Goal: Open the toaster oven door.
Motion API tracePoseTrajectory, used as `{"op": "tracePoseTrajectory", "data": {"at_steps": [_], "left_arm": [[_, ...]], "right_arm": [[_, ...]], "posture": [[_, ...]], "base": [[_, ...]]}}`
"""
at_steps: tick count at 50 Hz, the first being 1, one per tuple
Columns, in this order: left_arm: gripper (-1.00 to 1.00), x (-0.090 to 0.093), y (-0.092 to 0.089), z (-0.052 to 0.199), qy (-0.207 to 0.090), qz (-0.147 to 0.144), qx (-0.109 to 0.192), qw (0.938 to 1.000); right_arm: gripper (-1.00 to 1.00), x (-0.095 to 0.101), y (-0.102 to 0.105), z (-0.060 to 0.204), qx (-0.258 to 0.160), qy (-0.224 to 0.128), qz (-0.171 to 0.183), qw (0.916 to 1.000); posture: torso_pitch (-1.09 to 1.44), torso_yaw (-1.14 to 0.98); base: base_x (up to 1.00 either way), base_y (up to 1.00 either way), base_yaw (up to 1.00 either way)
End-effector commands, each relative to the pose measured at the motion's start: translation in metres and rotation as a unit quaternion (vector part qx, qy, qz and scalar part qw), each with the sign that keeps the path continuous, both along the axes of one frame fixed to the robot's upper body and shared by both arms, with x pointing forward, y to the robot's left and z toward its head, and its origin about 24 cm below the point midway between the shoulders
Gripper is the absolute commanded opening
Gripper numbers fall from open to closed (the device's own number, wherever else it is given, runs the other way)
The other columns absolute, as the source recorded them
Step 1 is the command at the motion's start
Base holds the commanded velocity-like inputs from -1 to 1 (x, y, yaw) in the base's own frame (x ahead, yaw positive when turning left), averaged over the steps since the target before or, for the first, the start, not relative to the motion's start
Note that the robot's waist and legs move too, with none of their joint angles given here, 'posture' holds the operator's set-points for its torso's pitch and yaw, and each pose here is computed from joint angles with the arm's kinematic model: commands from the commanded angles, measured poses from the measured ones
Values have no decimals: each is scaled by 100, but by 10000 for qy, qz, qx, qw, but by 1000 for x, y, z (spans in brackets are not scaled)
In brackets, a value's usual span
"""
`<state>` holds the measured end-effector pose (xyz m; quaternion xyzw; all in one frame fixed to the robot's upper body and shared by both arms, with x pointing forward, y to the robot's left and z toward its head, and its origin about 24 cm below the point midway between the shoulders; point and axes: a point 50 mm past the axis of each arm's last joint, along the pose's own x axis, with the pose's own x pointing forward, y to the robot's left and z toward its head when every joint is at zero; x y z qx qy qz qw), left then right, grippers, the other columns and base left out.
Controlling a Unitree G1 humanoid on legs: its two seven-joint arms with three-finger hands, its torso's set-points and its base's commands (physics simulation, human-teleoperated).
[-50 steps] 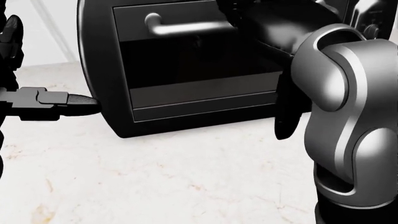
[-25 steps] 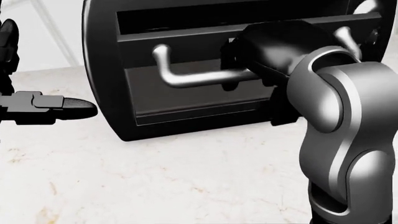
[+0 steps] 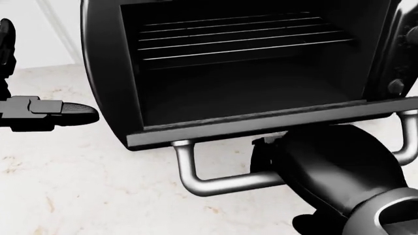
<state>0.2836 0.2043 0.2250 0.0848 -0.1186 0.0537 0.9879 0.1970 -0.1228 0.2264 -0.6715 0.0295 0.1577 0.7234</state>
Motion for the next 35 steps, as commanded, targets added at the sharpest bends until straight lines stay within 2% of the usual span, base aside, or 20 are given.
{"op": "tracePoseTrajectory", "data": {"at_steps": [1,2,4,6,10,11,12,13,17,22,24,28,35], "left_arm": [[100,-4,-2,16,-413,-27,90,9991],[100,-4,-2,16,-409,-27,96,9991],[100,-3,-3,16,-404,-31,97,9991],[100,-2,-3,16,-402,-36,95,9991],[100,-3,-3,15,-400,-41,92,9991],[100,-3,-3,15,-403,-40,92,9991],[100,-3,-3,15,-398,-37,102,9991],[100,-3,-3,15,-397,-41,97,9992],[100,-3,-3,14,-394,-43,98,9992],[100,-3,-3,15,-412,-49,92,9991],[100,-4,-3,14,-403,-46,98,9991],[100,-4,-3,16,-410,-48,99,9991],[100,-4,-2,16,-409,-37,104,9991]], "right_arm": [[9,-12,0,7,66,-382,37,9992],[18,-15,-1,6,60,-380,18,9993],[22,-19,-3,5,68,-369,-17,9993],[44,-20,-5,7,71,-401,-62,9992],[55,-20,-4,7,54,-413,-107,9991],[69,-20,-3,7,62,-407,-111,9991],[70,-20,-3,6,60,-407,-121,9991],[84,-20,-3,5,57,-396,-126,9991],[100,-22,-5,-6,81,-322,-203,9992],[100,-26,-11,-24,48,-178,-246,9995],[100,-35,-12,-45,54,6,-234,9997],[100,-43,-17,-58,73,104,-220,9997],[100,-76,-29,-80,70,426,-185,9989]], "posture": [[-35,0],[-35,0],[-35,0],[-35,0],[-35,0],[-35,0],[-35,0],[-35,0],[-35,0],[-35,0],[-35,0],[-35,0],[-35,0]], "base": [[0,0,0],[0,0,0],[0,0,0],[0,0,0],[0,0,0],[0,0,0],[0,0,0],[0,0,0],[0,0,0],[0,0,0],[0,0,0],[0,0,0],[0,0,0]]}}
